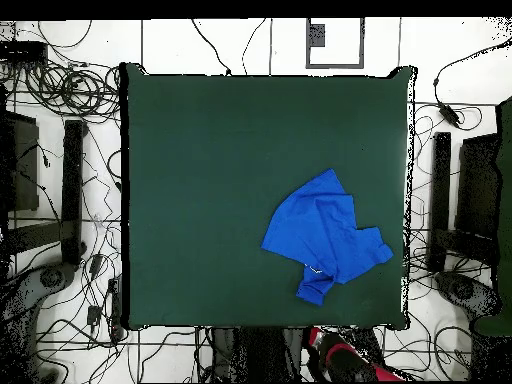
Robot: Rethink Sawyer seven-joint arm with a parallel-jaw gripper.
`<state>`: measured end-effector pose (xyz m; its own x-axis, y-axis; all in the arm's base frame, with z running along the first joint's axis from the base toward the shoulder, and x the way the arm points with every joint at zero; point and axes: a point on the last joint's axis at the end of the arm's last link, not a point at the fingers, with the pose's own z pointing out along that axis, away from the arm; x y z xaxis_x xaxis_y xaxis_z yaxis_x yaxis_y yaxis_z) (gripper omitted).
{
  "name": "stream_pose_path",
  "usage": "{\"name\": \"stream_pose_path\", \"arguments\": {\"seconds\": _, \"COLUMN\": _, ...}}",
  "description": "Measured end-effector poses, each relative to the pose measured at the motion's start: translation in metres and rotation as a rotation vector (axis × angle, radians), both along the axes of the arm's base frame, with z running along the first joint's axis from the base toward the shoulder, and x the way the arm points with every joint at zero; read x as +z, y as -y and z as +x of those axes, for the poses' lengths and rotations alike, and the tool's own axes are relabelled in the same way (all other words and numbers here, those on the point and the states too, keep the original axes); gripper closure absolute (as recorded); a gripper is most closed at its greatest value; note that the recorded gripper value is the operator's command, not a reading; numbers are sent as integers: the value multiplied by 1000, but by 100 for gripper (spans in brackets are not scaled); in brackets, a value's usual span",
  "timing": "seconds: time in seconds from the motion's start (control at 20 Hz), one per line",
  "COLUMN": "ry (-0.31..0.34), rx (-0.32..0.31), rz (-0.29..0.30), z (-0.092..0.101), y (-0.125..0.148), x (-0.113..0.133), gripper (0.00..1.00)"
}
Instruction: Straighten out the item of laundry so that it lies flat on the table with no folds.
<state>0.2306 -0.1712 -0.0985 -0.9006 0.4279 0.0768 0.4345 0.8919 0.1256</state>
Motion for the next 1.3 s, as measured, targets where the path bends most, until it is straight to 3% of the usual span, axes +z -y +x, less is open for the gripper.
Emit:
{"name": "stream_pose_path", "arguments": {"seconds": 0.5, "ry": 31, "rx": 1, "rz": -51, "z": 13, "y": 21, "x": 13, "gripper": 0}}
{"name": "stream_pose_path", "arguments": {"seconds": 1.3, "ry": 22, "rx": 11, "rz": -150, "z": 29, "y": 58, "x": 76, "gripper": 0}}
